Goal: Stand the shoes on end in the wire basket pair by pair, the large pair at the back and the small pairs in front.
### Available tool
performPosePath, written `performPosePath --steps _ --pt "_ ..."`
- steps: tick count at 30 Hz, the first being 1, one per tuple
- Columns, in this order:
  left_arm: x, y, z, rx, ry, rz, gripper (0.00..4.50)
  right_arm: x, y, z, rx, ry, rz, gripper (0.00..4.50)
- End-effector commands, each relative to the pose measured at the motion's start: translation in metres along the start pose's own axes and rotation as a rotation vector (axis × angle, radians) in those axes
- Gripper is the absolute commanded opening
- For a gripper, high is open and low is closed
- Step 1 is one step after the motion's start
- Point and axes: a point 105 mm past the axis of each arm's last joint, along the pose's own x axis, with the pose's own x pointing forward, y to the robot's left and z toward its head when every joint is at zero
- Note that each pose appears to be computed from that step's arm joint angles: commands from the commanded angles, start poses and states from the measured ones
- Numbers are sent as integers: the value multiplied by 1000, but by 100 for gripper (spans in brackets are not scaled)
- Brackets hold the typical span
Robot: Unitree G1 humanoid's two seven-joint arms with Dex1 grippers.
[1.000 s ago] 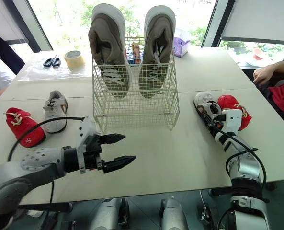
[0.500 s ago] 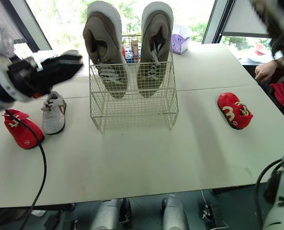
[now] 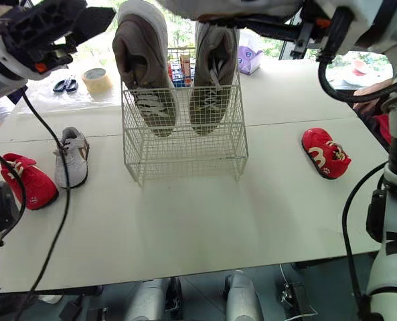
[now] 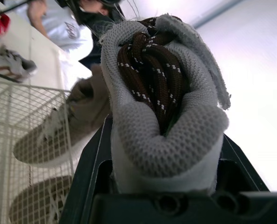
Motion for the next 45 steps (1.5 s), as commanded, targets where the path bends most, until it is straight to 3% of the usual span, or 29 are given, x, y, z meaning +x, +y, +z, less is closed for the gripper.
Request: performPosePath --steps 1,12,14,21,22,25,27,31,33,35,40,45 --pt "8 -11 5 35 39 -73 450 2 0 22 -69 -69 18 161" --pt "35 -12 -16 -61 90 -216 450 20 30 24 -60 -132 124 161" --pt "34 -9 -22 -69 104 -218 395 21 31 25 -56 -138 125 159" --pt "28 -10 -25 -70 77 -201 78 17 32 25 12 -128 103 159" --pt "26 -11 -23 -82 50 -195 41 14 29 22 77 -121 77 197" --pt "19 -13 -18 -79 -65 -164 40 -11 4 -3 379 -135 -204 328" --pt "17 -16 -17 -76 -122 -149 40 -24 -2 -16 513 -152 -338 439" --pt "19 -19 -9 -46 -341 -74 40 -45 9 -30 1017 -491 -615 446" --pt "25 -25 -7 -44 -437 -59 40 -31 17 -17 1249 -721 -590 446" --pt "31 -28 -4 -48 -516 -39 40 -13 24 -7 1397 -839 -545 446" --pt "43 -23 -7 -95 -634 30 40 26 36 12 1518 -901 -447 446" --pt "53 -25 -22 -130 -603 40 40 36 38 19 1498 -895 -416 446"
